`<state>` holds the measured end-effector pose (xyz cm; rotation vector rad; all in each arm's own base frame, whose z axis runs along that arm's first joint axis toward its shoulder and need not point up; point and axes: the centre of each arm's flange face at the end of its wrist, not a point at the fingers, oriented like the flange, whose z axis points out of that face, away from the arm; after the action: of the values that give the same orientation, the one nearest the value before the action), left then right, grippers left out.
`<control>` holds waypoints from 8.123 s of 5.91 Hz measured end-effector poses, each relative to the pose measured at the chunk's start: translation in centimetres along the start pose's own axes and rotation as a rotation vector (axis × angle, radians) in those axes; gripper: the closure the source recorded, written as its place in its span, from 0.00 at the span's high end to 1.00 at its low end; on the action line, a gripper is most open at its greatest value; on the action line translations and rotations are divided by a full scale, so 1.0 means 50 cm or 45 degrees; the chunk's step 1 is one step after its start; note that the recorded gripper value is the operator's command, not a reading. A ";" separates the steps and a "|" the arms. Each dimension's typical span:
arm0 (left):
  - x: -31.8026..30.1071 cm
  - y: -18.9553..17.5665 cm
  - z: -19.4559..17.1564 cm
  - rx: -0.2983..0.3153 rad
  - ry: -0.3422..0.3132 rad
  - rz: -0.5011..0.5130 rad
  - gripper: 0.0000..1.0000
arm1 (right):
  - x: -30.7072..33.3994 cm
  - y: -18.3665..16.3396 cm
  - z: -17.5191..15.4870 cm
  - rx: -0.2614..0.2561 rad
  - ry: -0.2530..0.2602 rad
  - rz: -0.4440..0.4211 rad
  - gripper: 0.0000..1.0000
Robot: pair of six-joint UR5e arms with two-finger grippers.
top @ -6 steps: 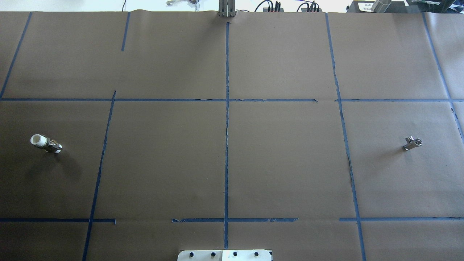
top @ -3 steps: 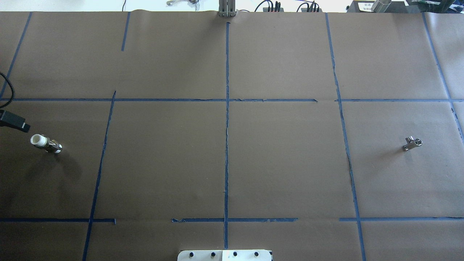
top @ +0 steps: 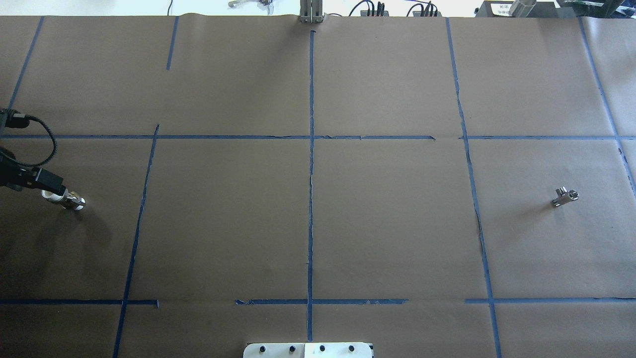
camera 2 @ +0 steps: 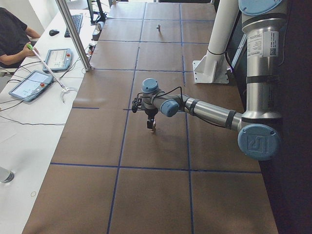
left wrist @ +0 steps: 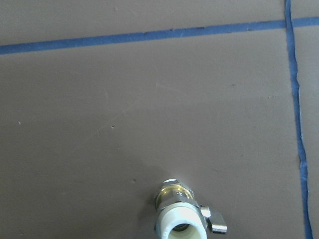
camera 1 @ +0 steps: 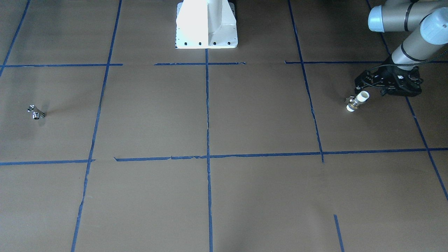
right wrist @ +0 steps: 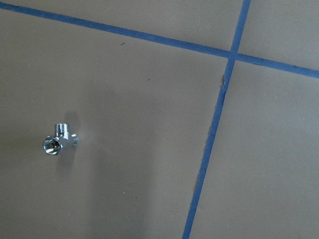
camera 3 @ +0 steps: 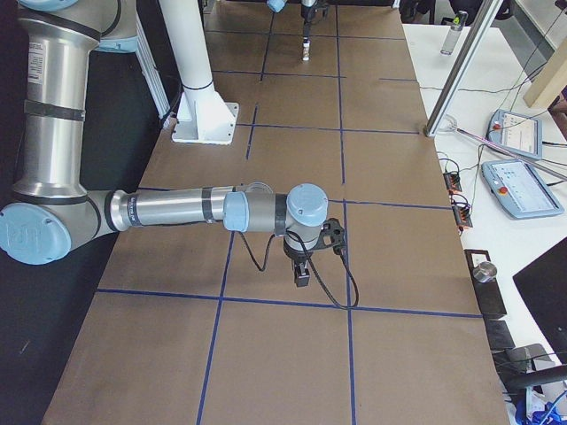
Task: Assemble PPR valve and pipe with both arms
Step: 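Reach the left gripper down and grasp the white PPR fitting, then carry the white fitting with the left gripper toward the table center, then lower the white fitting upright onto the grid crossing with the left gripper, then open the left gripper and lift away while the right arm reaches toward the chrome valve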
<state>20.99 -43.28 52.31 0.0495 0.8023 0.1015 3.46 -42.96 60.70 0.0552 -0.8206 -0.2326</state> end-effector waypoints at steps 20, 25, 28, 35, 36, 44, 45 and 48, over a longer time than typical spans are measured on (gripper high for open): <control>0.983 -0.091 -0.080 0.095 0.133 -0.175 0.00 | -0.014 -0.003 -0.013 0.016 -0.001 -0.012 1.00; 1.083 -0.117 -0.016 0.072 0.076 -0.176 0.02 | -0.016 -0.003 -0.010 0.013 -0.002 -0.014 1.00; 1.082 -0.122 0.004 0.071 0.076 -0.174 0.20 | -0.017 -0.004 -0.009 0.011 -0.002 -0.015 1.00; 1.088 -0.114 0.017 0.063 0.074 -0.169 0.74 | -0.022 -0.004 -0.009 0.016 -0.031 -0.013 1.00; 1.088 -0.118 0.025 0.068 0.087 -0.164 0.89 | -0.022 -0.005 -0.008 0.016 -0.038 -0.012 1.00; 1.008 -0.112 -0.125 0.212 0.308 -0.155 0.99 | -0.086 -0.030 0.041 -0.053 -0.097 0.026 1.00; 0.980 -0.106 -0.124 0.216 0.308 -0.162 0.99 | -0.117 -0.044 0.057 -0.054 -0.099 0.077 1.00; 0.845 -0.093 -0.147 0.236 0.302 -0.198 0.99 | -0.260 -0.081 0.160 0.018 -0.030 0.295 0.99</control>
<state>45.19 -43.25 16.61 0.1522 1.0481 -0.1163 -11.68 -43.61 56.28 -0.0294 -0.8445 -0.0087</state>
